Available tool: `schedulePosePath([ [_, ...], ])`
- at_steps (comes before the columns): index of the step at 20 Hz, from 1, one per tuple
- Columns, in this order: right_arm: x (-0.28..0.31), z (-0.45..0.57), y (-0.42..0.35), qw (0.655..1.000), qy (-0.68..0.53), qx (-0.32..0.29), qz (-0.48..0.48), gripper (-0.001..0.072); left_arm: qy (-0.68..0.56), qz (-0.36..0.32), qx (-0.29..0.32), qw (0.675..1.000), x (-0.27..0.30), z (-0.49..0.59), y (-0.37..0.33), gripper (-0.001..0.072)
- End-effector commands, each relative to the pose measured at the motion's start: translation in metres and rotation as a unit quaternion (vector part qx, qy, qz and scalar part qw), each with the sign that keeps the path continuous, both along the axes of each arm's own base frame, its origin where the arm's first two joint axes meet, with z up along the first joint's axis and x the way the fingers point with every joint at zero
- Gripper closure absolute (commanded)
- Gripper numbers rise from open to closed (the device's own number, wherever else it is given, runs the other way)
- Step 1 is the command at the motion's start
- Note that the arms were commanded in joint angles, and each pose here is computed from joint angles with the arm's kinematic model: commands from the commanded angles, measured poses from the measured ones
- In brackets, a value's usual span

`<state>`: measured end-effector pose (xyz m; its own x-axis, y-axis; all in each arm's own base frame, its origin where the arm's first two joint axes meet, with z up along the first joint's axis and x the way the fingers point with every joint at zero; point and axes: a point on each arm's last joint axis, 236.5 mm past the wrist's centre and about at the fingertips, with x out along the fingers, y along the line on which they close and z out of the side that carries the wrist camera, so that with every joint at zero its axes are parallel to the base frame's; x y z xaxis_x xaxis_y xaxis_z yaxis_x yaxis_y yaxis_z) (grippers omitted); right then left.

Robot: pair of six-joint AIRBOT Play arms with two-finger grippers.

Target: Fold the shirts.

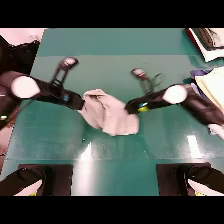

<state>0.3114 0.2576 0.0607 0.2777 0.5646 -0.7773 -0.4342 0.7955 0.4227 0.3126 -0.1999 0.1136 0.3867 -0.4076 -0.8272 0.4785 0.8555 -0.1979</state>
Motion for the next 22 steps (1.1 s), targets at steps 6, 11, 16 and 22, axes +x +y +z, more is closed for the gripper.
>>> schedulePosePath([
  [6, 0.025, 0.201, -0.177, 0.951, -0.224, 0.001, -0.213, 0.0700, -0.193, 0.023, -0.034, 0.980, 0.009, 0.164, 0.023, 0.0682],
  [11, -0.020, 0.289, -0.213, 0.912, -0.317, -0.003, -0.260, 0.0701, -0.271, 0.023, -0.070, 0.960, -0.015, 0.258, 0.034, 0.0682],
  [16, -0.055, 0.336, -0.245, 0.874, -0.370, -0.029, -0.313, 0.0701, -0.357, 0.016, -0.123, 0.926, -0.064, 0.350, 0.048, 0.0682],
  [22, -0.052, 0.315, -0.268, 0.903, -0.268, -0.077, -0.328, 0.0701, -0.340, -0.018, -0.148, 0.928, -0.082, 0.353, 0.034, 0.0682],
])
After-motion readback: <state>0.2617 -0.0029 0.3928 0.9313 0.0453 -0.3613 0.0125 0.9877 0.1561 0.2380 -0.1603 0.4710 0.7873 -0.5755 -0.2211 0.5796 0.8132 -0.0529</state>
